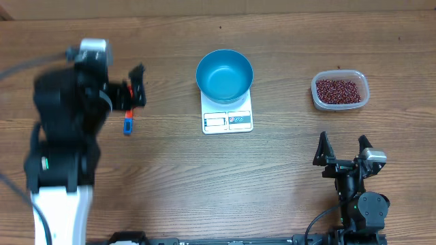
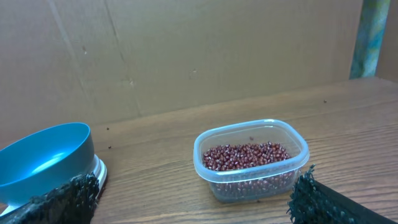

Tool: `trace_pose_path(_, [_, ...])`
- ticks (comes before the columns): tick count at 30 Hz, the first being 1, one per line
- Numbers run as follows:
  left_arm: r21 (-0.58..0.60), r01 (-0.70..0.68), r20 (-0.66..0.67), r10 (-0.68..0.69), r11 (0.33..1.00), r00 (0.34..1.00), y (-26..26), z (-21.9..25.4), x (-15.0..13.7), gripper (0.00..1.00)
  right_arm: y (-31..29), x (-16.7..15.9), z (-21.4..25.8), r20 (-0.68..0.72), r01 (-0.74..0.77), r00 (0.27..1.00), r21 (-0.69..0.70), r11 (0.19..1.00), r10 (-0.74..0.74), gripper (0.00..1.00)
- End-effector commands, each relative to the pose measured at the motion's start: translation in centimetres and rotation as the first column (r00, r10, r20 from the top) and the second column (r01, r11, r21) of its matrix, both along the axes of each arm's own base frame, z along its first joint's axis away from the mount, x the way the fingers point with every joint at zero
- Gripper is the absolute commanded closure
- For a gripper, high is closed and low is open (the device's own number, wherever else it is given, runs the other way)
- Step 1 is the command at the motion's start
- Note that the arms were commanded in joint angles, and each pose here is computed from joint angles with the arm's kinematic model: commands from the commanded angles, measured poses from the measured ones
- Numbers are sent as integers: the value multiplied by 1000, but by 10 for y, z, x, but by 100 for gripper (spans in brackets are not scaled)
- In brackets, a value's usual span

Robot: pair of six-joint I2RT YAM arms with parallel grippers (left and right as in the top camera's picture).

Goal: Scoop item into bowl and weigh 150g on scale
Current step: 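Move the left gripper over the red scoop's blue handle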

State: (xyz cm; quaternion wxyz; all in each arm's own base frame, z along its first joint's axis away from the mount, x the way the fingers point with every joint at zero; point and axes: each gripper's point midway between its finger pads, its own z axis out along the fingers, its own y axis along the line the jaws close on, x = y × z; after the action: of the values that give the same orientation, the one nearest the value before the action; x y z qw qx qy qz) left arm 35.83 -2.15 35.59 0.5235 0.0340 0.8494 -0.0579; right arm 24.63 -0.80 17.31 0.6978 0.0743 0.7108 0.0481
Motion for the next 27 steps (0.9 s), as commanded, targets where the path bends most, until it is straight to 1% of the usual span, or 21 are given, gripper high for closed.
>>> trace_pose_path(1, [-104, 135, -72, -143, 985, 987, -25, 11, 29, 0, 1, 0, -3, 1, -2, 1000, -3, 1000, 2, 0])
trace_pose_path(5, [-162, 158, -204, -189, 974, 961, -31, 0, 55, 0, 1, 0, -3, 1, -2, 1000, -3, 1000, 2, 0])
trace_pose_path(6, [-167, 159, -214, -193, 973, 958, -32, -1, 61, 0, 1, 0, -3, 1, -2, 1000, -3, 1000, 2, 0])
trace_pose_path(7, [-169, 161, -214, -195, 972, 957, -32, -1, 69, 0, 1, 0, -3, 1, -2, 1000, -3, 1000, 2, 0])
trace_pose_path(8, [-169, 179, -173, -208, 969, 963, -35, 4, 88, 1, 1, 0, -3, 1, -2, 1000, -3, 1000, 2, 0])
trace_pose_path(9, [-178, 190, -139, -216, 966, 966, -36, 8, 97, 0, 1, 0, -3, 1, -2, 1000, -3, 1000, 2, 0])
trace_pose_path(11, [-221, 197, -101, -223, 955, 970, -41, 12, 111, 1, 1, 0, -3, 1, -2, 1000, -3, 1000, 2, 0])
trace_pose_path(14, [-273, 169, -70, -195, 947, 978, -40, 13, 129, 0, 1, 0, -3, 1, -2, 1000, -3, 1000, 2, 0])
trace_pose_path(17, [-255, 144, -67, -166, 956, 984, -35, 8, 139, 0, 1, 0, -3, 1, -2, 1000, -3, 1000, 2, 0])
trace_pose_path(24, [-239, 105, -71, -125, 965, 990, -22, 5, 143, 0, 1, 0, -3, 1, -2, 1000, -3, 1000, 2, 0])
trace_pose_path(27, [-210, 74, -88, -94, 975, 992, -11, -1, 144, 0, 1, 0, -3, 1, -2, 1000, -3, 1000, 2, 0])
